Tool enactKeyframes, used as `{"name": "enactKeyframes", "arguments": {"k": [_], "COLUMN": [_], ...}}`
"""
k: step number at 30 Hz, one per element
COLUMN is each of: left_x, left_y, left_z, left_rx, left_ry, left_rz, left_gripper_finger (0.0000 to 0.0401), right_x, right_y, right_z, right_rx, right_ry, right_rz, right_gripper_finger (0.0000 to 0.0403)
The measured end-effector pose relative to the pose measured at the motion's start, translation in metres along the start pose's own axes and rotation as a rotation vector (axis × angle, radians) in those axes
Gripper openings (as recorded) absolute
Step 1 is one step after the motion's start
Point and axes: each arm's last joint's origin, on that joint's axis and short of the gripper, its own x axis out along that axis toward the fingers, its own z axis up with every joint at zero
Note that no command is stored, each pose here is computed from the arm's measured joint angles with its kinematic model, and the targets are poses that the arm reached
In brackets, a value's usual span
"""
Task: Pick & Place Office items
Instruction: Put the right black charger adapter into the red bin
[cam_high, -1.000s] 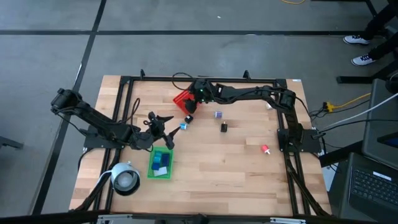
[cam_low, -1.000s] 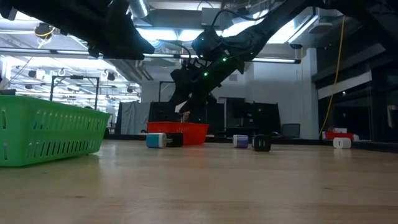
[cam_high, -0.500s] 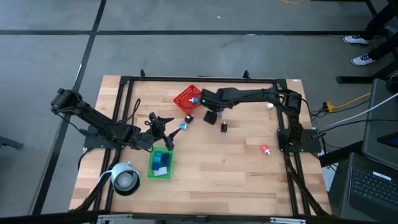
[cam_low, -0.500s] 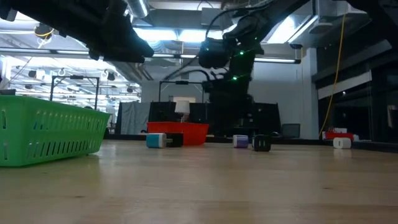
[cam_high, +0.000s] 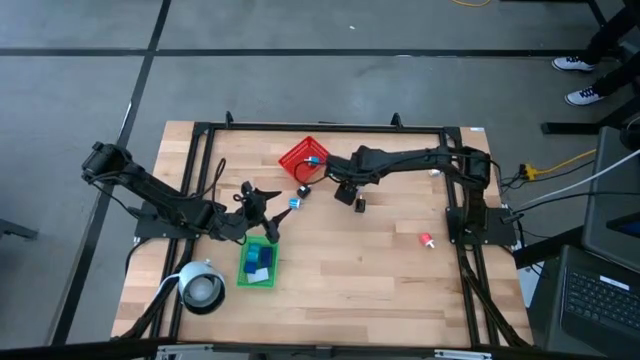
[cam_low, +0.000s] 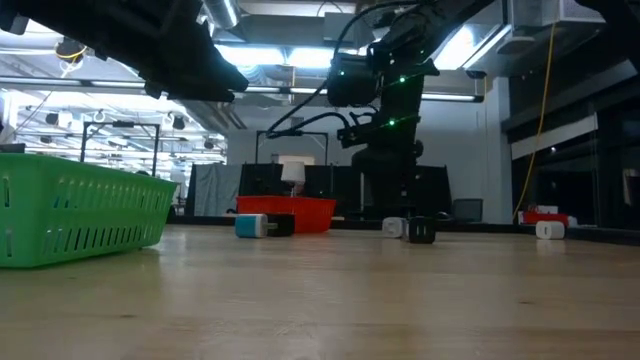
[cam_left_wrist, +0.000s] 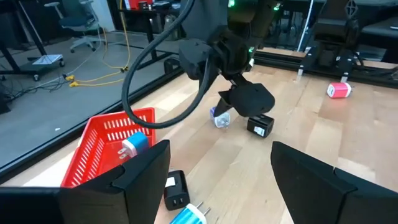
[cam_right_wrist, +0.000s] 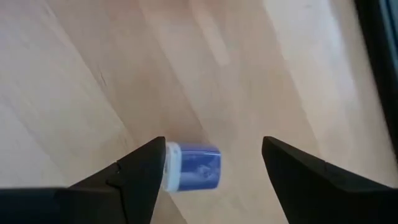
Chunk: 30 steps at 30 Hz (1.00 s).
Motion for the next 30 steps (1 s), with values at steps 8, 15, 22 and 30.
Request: {"name": "enactKeyframes", "arguments": {"k": [8, 15, 22, 30], "left_x": [0.0, 0.0, 0.0, 0.0], "left_y": [0.0, -0.001, -0.001, -0.001], "left_z": [0.0, 0.0, -0.001, -0.001], "left_rx": [0.001, 0.0, -0.019, -0.042], "left_ry": [0.001, 0.007, 0.015, 0.022], "left_rz": [-0.002, -0.022, -0.025, -0.051], "left_gripper_finger": [0.0274, 0.0274, 0.0274, 0.0274], "right_x": [-0.028, -0.036, -0.047, -0.062], "right_y": [-0.014, -0.013, -0.006, 0.016], "right_z": [-0.002, -0.017, -0.031, -0.036], "right_rx": [0.119, -0.05, 0.127, 0.19], "right_ry": [-0.041, 0.067, 0.195, 0.197], "right_rz": [0.01, -0.015, 0.086, 0.198], "right_gripper_finger": [0.0272, 0.0272, 0.0272, 0.0272]}}
